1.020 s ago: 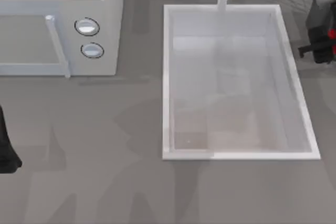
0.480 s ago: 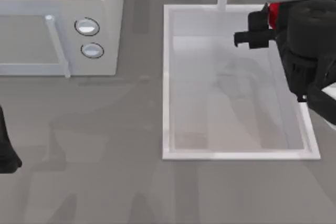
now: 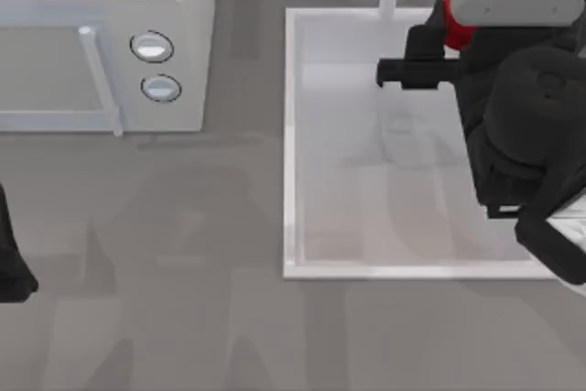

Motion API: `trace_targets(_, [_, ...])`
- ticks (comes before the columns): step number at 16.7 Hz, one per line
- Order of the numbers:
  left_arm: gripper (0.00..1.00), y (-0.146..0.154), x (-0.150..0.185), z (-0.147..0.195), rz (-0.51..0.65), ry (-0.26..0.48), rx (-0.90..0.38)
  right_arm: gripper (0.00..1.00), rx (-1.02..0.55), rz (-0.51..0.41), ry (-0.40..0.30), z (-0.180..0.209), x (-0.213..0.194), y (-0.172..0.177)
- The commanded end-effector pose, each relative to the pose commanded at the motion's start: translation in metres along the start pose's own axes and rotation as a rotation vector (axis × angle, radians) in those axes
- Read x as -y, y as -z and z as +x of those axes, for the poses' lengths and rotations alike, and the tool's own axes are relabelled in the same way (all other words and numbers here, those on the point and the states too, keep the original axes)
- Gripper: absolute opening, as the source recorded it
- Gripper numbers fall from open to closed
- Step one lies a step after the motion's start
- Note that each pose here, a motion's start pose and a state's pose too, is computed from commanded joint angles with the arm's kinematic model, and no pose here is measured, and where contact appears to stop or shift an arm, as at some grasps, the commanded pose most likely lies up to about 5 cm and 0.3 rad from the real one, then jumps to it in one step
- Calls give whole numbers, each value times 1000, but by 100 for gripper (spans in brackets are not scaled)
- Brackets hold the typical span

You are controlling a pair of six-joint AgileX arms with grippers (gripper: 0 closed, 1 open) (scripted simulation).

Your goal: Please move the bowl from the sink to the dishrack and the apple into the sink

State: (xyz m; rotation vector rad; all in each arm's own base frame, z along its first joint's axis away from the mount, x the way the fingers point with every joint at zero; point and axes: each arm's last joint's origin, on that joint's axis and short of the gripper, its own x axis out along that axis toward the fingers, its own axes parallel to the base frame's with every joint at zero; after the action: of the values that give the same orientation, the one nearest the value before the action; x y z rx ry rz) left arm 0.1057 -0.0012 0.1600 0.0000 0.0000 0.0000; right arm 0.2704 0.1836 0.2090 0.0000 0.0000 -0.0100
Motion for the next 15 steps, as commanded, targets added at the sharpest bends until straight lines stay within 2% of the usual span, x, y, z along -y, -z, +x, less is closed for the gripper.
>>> trace_targets(7, [100, 0, 0, 0, 0, 0, 0, 0, -5, -2, -2, 3, -4, 10])
trace_targets(11, [100, 0, 0, 0, 0, 0, 0, 0, -16, -9, -6, 10, -12, 56])
trace_targets(15, [100, 0, 0, 0, 0, 0, 0, 0, 23, 21, -6, 10, -12, 105])
